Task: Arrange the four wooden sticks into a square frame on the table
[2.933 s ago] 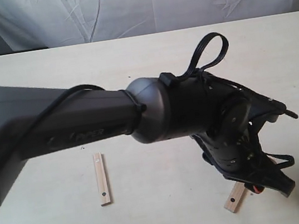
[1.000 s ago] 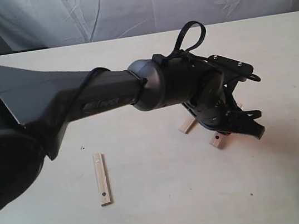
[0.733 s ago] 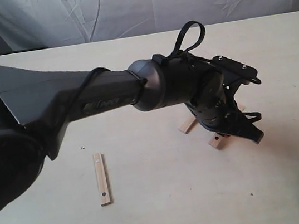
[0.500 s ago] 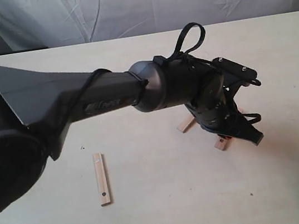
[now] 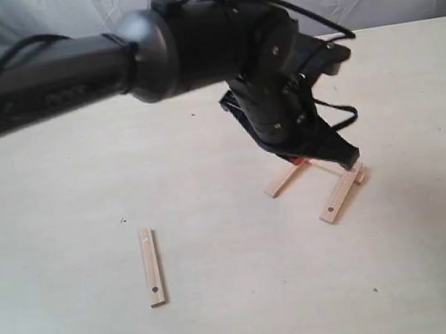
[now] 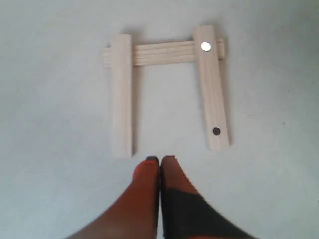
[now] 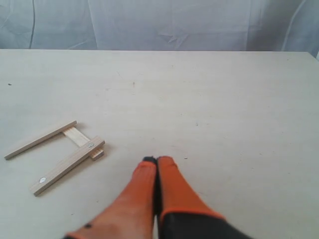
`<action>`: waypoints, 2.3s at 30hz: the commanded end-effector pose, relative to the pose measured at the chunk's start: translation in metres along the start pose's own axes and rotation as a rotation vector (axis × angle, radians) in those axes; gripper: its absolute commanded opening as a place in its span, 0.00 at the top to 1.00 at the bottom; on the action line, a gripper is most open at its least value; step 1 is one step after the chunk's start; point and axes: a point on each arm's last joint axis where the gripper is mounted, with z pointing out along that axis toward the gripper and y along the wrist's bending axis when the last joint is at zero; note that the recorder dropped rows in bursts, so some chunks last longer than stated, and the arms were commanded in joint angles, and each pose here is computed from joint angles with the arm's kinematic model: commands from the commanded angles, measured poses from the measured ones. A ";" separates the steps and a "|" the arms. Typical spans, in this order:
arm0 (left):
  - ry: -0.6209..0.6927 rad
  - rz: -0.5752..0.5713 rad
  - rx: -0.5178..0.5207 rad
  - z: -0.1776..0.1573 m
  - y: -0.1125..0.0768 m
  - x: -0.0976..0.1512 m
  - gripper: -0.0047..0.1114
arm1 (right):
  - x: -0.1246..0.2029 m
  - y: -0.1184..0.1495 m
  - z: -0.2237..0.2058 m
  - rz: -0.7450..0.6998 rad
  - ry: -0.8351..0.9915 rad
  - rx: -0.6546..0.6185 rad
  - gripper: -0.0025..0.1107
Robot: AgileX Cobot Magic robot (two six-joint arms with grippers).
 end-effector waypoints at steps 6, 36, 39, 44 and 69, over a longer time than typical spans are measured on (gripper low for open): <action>-0.037 -0.083 -0.051 -0.066 0.042 0.021 0.96 | -0.001 -0.001 0.000 -0.006 -0.017 0.009 0.98; -0.090 -0.372 -0.173 -0.068 0.087 0.166 0.96 | -0.029 -0.001 -0.005 -0.008 -0.327 0.016 0.98; -0.084 -0.383 -0.186 -0.069 0.092 0.175 0.96 | -0.035 -0.001 -0.007 -0.008 -0.401 0.017 0.98; -0.094 -0.451 -0.220 -0.083 0.107 0.200 0.96 | -0.039 -0.001 -0.010 -0.008 -0.455 0.018 0.98; -0.250 -0.546 -0.316 -0.172 0.101 0.269 0.96 | -0.119 0.027 0.053 0.334 0.428 -0.197 0.99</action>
